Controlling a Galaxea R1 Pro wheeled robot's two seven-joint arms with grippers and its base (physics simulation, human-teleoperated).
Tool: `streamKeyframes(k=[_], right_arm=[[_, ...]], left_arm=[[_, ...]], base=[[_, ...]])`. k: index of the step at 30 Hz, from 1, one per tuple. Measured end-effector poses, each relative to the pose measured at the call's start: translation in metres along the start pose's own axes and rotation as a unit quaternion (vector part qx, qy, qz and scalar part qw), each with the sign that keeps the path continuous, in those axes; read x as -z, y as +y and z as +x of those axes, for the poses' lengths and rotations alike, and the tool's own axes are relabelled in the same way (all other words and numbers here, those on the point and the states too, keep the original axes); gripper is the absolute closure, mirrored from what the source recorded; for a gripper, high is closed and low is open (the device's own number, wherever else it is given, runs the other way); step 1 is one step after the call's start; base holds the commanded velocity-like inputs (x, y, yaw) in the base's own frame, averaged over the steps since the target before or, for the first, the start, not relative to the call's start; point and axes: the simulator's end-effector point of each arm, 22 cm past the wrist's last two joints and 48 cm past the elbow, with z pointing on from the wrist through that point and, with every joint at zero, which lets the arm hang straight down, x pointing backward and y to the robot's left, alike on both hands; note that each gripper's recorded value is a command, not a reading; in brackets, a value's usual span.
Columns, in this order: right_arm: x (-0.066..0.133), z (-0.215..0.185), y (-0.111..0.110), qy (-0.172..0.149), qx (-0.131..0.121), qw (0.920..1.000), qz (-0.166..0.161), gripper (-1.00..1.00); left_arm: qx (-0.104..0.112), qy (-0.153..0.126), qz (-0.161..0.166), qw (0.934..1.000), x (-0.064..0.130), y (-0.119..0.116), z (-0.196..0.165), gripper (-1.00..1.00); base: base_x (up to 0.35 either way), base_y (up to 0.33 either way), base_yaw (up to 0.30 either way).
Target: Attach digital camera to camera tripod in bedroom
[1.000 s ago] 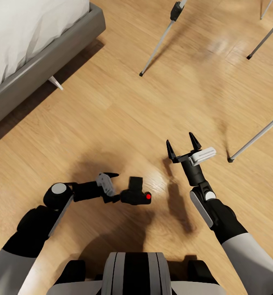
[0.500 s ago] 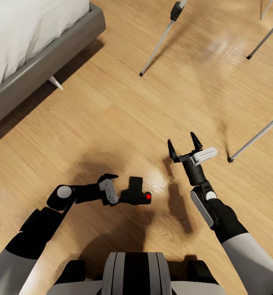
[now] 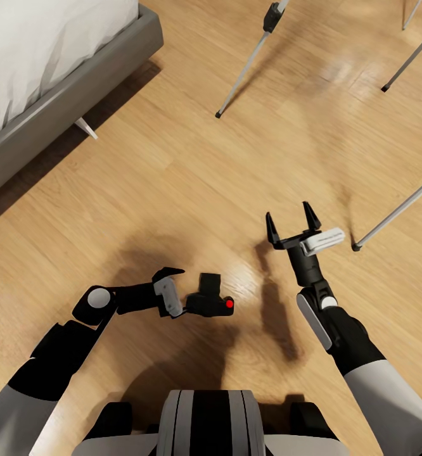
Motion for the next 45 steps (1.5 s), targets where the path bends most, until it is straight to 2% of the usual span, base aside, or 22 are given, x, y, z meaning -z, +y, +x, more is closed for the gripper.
streamKeyframes(k=[11,12,13,29,33,41,45], right_arm=[[0.001,-0.003,-0.001,-0.007,0.003,1.0000,0.000,-1.00],[0.001,-0.002,-0.001,-0.007,0.003,1.0000,0.001,-1.00],[0.002,-0.001,-0.001,-0.006,0.003,1.0000,0.001,-1.00],[0.003,0.001,-0.002,-0.003,0.003,1.0000,0.002,-1.00],[0.003,0.001,-0.002,-0.002,0.003,1.0000,0.002,-1.00],[0.003,0.002,-0.002,-0.002,0.003,1.0000,0.002,-1.00],[0.003,0.001,-0.002,-0.002,0.003,1.0000,0.002,-1.00]], left_arm=[[-0.001,0.004,0.008,1.0000,0.002,-0.003,0.003,-1.00],[-0.002,0.004,0.014,0.9999,0.002,-0.005,0.003,-1.00],[-0.002,0.004,0.035,0.9994,0.002,-0.015,0.003,-1.00],[-0.014,0.012,0.071,0.9973,-0.006,-0.040,0.005,-1.00],[-0.022,0.022,0.069,0.9971,-0.006,-0.039,0.009,-1.00],[-0.065,0.077,0.048,0.9937,-0.006,-0.028,0.033,-1.00],[-0.068,0.081,0.045,0.9934,-0.005,-0.026,0.035,-1.00]], base=[[0.000,0.000,0.000],[0.000,0.000,0.000],[0.000,0.000,0.000],[0.000,0.000,0.000],[0.000,0.000,0.000],[0.000,0.000,0.000],[0.000,0.000,0.000]])
